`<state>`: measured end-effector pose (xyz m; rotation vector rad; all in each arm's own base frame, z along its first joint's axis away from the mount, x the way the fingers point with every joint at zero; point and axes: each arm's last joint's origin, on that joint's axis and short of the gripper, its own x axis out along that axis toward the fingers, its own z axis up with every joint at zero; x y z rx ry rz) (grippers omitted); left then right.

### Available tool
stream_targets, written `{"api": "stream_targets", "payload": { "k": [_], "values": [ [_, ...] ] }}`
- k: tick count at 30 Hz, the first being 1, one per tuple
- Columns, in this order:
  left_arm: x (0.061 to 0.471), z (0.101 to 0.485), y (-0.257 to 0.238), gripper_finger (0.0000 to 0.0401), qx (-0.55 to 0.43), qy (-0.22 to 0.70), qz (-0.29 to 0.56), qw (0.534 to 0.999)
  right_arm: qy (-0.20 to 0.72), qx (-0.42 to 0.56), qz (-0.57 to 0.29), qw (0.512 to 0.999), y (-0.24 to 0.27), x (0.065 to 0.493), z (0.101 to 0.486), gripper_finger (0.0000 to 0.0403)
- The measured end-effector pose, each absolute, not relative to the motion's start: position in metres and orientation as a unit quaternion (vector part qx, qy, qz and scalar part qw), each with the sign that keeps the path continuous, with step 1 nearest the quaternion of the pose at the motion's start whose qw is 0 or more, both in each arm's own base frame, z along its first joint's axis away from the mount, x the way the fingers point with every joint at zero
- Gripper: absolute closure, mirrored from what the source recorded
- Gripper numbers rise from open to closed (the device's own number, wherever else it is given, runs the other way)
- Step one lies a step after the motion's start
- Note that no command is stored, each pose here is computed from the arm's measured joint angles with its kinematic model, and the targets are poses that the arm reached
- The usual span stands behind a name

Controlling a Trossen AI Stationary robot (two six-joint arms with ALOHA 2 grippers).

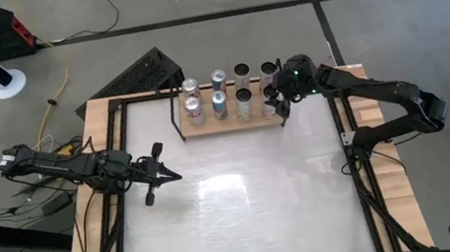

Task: Place canned beverage on shelf
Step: Put the white-pink soda can on the shelf aligned with the other white-pink soda can on the shelf, then return to Home Position

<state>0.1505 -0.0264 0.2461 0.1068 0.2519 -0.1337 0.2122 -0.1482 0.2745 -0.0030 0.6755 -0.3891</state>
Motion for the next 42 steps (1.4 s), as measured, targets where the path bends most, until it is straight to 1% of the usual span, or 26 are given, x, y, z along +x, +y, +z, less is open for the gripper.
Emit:
{"api": "stream_targets", "payload": {
  "k": [3,8,20,24,28,31,36,39,42],
  "values": [
    [0.15,0.246,-0.026,0.0401,0.05,0.126,-0.066,0.989,0.329,-0.003,-0.19,0.925,-0.148,0.212,0.275,0.0056],
    [0.15,0.246,-0.026,0.0401,0.049,0.126,-0.066,0.989,0.33,-0.014,-0.205,0.921,-0.15,0.212,0.277,0.0062],
    [0.15,0.246,-0.026,0.0401,0.048,0.126,-0.066,0.989,0.316,-0.022,-0.204,0.926,-0.147,0.217,0.302,0.0065],
    [0.151,0.246,-0.026,0.0401,0.048,0.126,-0.065,0.989,0.318,-0.021,-0.191,0.928,-0.14,0.218,0.317,0.0066],
    [0.151,0.248,-0.026,0.0401,0.057,0.12,-0.056,0.99,0.311,-0.023,-0.172,0.934,-0.121,0.216,0.337,0.0074],
    [0.151,0.258,-0.025,0.0401,0.077,0.103,-0.045,0.991,0.296,-0.031,-0.158,0.942,-0.103,0.206,0.348,0.0089],
    [0.148,0.277,-0.023,0.0401,0.104,0.074,-0.026,0.991,0.242,-0.021,-0.125,0.962,-0.067,0.182,0.364,0.0129],
    [0.135,0.286,-0.02,0.0401,0.115,0.073,-0.019,0.991,0.213,-0.009,-0.114,0.97,-0.043,0.165,0.364,0.0158],
    [0.115,0.294,-0.016,0.0401,0.1,0.035,-0.009,0.994,0.187,-0.01,-0.109,0.976,-0.023,0.148,0.35,0.02]
  ]
}}
